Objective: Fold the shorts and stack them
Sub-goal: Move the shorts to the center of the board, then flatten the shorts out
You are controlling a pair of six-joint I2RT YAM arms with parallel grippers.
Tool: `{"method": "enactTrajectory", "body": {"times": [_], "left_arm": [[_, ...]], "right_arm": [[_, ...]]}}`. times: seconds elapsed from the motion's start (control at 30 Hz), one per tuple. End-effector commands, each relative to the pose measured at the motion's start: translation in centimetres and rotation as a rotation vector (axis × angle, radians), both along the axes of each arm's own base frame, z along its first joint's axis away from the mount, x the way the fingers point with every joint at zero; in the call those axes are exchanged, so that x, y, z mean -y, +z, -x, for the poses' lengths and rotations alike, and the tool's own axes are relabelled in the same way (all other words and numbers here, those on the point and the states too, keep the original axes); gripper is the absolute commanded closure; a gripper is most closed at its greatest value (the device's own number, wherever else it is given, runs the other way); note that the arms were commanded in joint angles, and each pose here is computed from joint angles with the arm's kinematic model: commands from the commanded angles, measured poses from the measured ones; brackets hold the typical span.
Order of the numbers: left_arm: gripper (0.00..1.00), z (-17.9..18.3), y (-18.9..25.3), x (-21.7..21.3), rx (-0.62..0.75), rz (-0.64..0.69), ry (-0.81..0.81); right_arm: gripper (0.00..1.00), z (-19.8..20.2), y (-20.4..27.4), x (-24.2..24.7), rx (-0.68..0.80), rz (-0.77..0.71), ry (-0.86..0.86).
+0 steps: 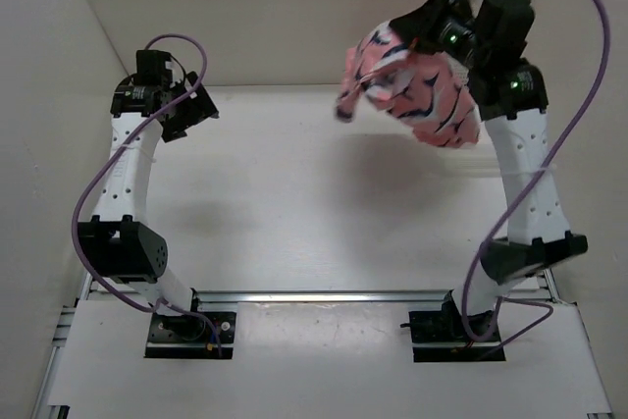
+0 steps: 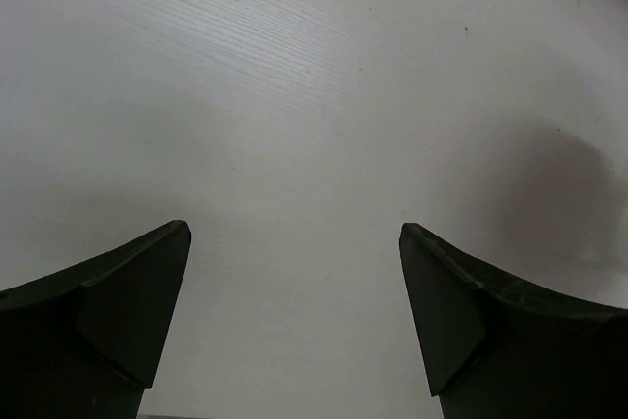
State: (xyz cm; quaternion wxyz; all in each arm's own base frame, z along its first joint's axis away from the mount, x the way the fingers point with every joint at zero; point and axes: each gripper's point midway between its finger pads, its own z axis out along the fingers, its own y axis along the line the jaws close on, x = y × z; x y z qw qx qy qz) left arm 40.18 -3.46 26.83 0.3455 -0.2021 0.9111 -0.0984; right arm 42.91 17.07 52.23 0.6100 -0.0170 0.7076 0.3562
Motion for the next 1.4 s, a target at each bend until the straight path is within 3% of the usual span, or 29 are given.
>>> {"method": "enactTrajectory", "body": {"times": [0.0,0.03,0.07,0.1,0.13,0.17,0.2,0.23,0.3,0.4,0.5,0.53,0.57,0.67,0.73,0.8,0.87,0.93,1.03,1.17,1.2,1.23,1.27,1.3,1.33,1.37], "left_arm": [[0.01,1.9,2.7,-0.9,0.051,0.057,0.026],[0.01,2.1,2.7,-1.3,0.052,0.057,0.035],[0.01,2.4,3.3,-1.3,0.067,0.057,0.035],[0.01,2.5,2.8,-1.5,0.054,0.065,0.040],[0.01,2.7,3.1,-1.6,0.065,0.058,0.033],[0.01,3.1,2.8,-1.4,0.056,0.066,0.026],[0.01,3.4,1.6,-1.4,0.022,0.067,0.027],[0.01,3.4,1.0,-1.2,0.013,0.075,0.021],[0.01,3.9,-0.4,-0.6,-0.019,0.070,0.000],[0.01,4.5,-2.1,0.5,-0.060,0.063,-0.039],[0.01,4.7,-4.5,1.3,-0.120,0.046,-0.056],[0.01,5.1,-5.5,1.3,-0.150,0.038,-0.038],[0.01,5.4,-6.4,0.7,-0.171,0.017,-0.005],[0.01,7.1,-9.5,0.4,-0.255,0.029,0.060],[0.03,7.2,-10.8,0.7,-0.278,0.047,0.071],[0.04,7.5,-12.3,1.5,-0.317,0.089,0.056],[0.04,8.2,-14.0,2.2,-0.377,0.093,0.035],[0.01,8.8,-15.3,3.4,-0.408,0.099,0.009],[0.00,10.5,-19.3,5.0,-0.522,0.114,-0.003],[0.01,10.2,-23.1,5.9,-0.606,0.129,0.001],[0.04,10.1,-23.5,5.9,-0.619,0.127,0.002],[0.17,10.5,-24.5,6.3,-0.656,0.128,-0.006],[0.23,9.8,-24.5,6.4,-0.643,0.130,-0.008],[0.31,9.3,-24.5,6.5,-0.638,0.130,-0.009],[0.39,8.8,-24.8,6.3,-0.630,0.120,-0.004],[0.59,8.8,-25.6,6.3,-0.656,0.116,-0.001]], "right_arm": [[1.00,4.3,-3.5,-4.1,-0.041,0.075,0.105],[1.00,4.5,-8.7,-4.9,-0.152,0.112,0.116],[1.00,5.4,-10.7,-5.4,-0.192,0.121,0.121],[0.90,7.7,-11.4,-6.5,-0.189,0.118,0.158],[0.69,8.7,-14.1,-7.4,-0.231,0.138,0.189],[0.49,9.8,-20.6,-7.8,-0.347,0.206,0.204],[0.39,11.7,-23.0,-9.2,-0.386,0.239,0.251],[0.23,13.3,-25.9,-9.3,-0.458,0.298,0.281],[0.13,16.6,-29.9,-9.5,-0.552,0.378,0.350],[0.13,17.4,-31.6,-6.1,-0.579,0.431,0.234],[0.24,15.8,-30.3,-2.3,-0.562,0.371,0.097],[0.31,15.2,-30.3,-1.6,-0.567,0.363,0.070],[0.54,14.3,-29.7,-0.5,-0.560,0.344,0.030],[0.90,12.3,-29.9,-0.4,-0.577,0.362,0.015],[0.92,11.0,-29.5,-0.9,-0.574,0.379,0.022],[0.75,9.6,-30.7,-1.2,-0.623,0.415,0.017],[0.47,9.3,-32.7,-0.8,-0.695,0.472,0.006],[0.32,9.9,-34.5,-0.3,-0.750,0.489,-0.014],[0.20,11.7,-38.0,3.3,-0.875,0.463,-0.120],[0.22,14.4,-41.8,7.3,-0.990,0.415,-0.225],[0.22,14.8,-42.1,7.8,-0.999,0.397,-0.230],[0.22,15.6,-42.8,8.6,-1.029,0.374,-0.240],[0.20,16.0,-43.4,9.0,-1.046,0.373,-0.239],[0.08,16.0,-43.5,9.4,-1.043,0.364,-0.253],[0.05,16.2,-44.1,10.2,-1.063,0.345,-0.271],[0.05,16.2,-44.3,10.5,-1.063,0.337,-0.269]]}}
